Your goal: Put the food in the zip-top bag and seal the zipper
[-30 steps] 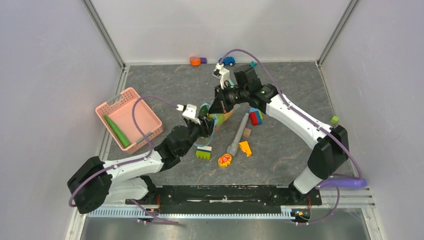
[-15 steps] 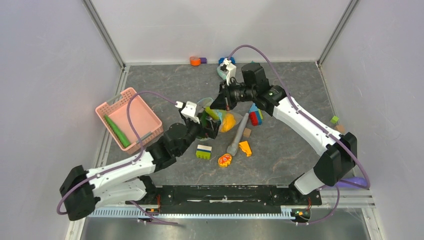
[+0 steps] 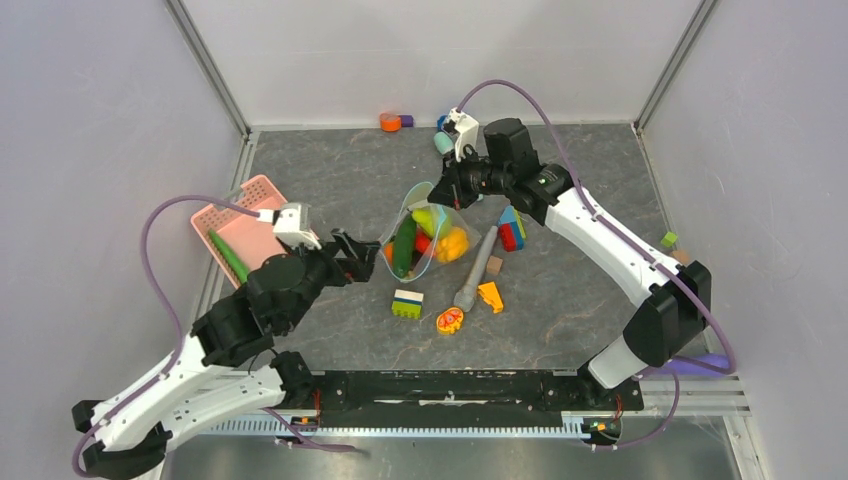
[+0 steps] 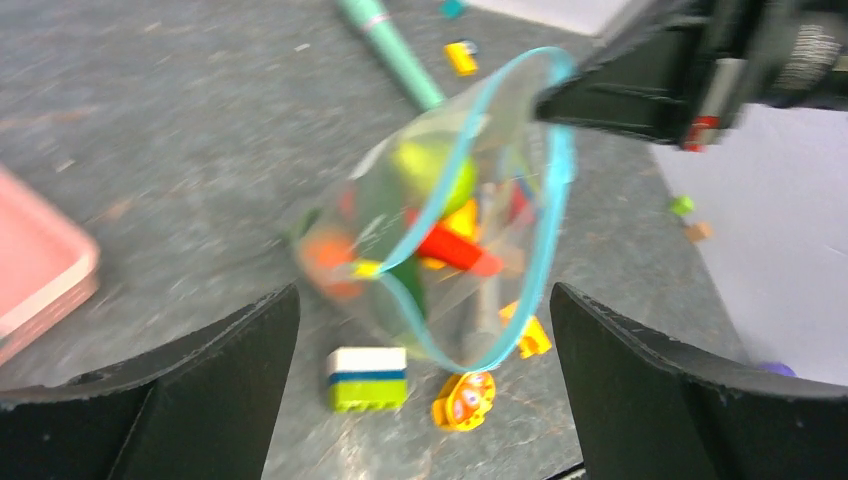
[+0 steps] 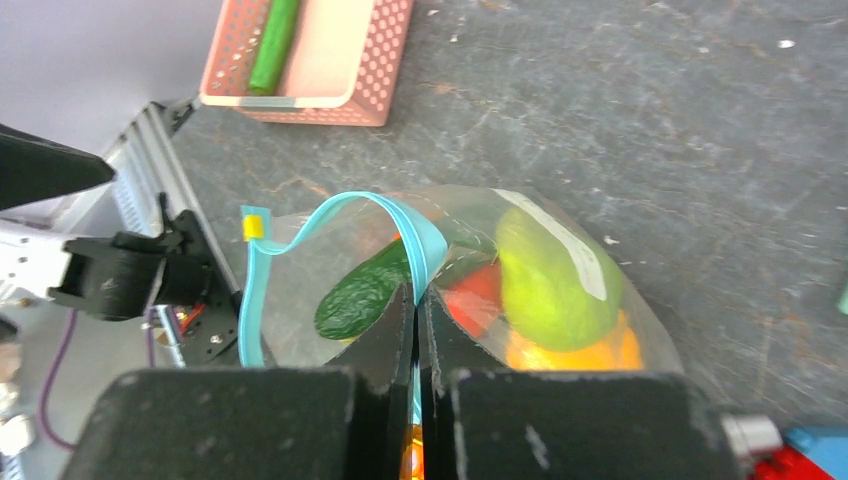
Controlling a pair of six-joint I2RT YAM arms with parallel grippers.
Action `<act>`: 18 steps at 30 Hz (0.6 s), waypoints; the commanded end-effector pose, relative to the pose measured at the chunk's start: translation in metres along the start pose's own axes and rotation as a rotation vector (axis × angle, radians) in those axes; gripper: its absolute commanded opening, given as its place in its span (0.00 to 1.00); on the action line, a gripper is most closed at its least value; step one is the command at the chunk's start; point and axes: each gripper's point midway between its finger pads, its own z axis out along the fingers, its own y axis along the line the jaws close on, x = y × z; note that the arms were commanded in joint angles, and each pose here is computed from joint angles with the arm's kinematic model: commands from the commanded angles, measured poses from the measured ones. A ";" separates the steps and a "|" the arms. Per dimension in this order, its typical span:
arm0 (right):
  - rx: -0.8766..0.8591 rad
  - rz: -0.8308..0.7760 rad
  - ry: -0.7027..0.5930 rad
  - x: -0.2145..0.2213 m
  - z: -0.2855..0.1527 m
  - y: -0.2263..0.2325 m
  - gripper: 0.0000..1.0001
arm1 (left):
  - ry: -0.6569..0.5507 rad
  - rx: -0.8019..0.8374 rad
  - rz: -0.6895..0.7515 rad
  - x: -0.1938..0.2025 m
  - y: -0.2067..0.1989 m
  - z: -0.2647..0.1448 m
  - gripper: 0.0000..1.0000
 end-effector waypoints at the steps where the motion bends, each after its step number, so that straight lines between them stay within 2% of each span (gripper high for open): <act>1: 0.099 -0.136 -0.103 -0.039 -0.014 -0.010 0.00 | 0.081 -0.413 -0.063 0.015 0.077 -0.035 1.00; 6: 0.136 -0.238 -0.167 -0.052 -0.020 -0.015 0.00 | 0.093 -0.569 -0.110 0.017 0.094 -0.043 1.00; 12: 0.107 -0.386 -0.198 -0.056 -0.017 -0.014 0.00 | 0.076 -0.755 -0.047 -0.002 0.120 -0.049 1.00; 16: 0.137 -0.466 -0.227 -0.058 -0.020 -0.021 0.00 | 0.206 -0.850 -0.085 0.012 0.153 -0.042 1.00; 18: 0.151 -0.479 -0.240 -0.058 -0.019 -0.024 0.00 | 0.276 -0.828 -0.135 0.023 0.164 -0.026 1.00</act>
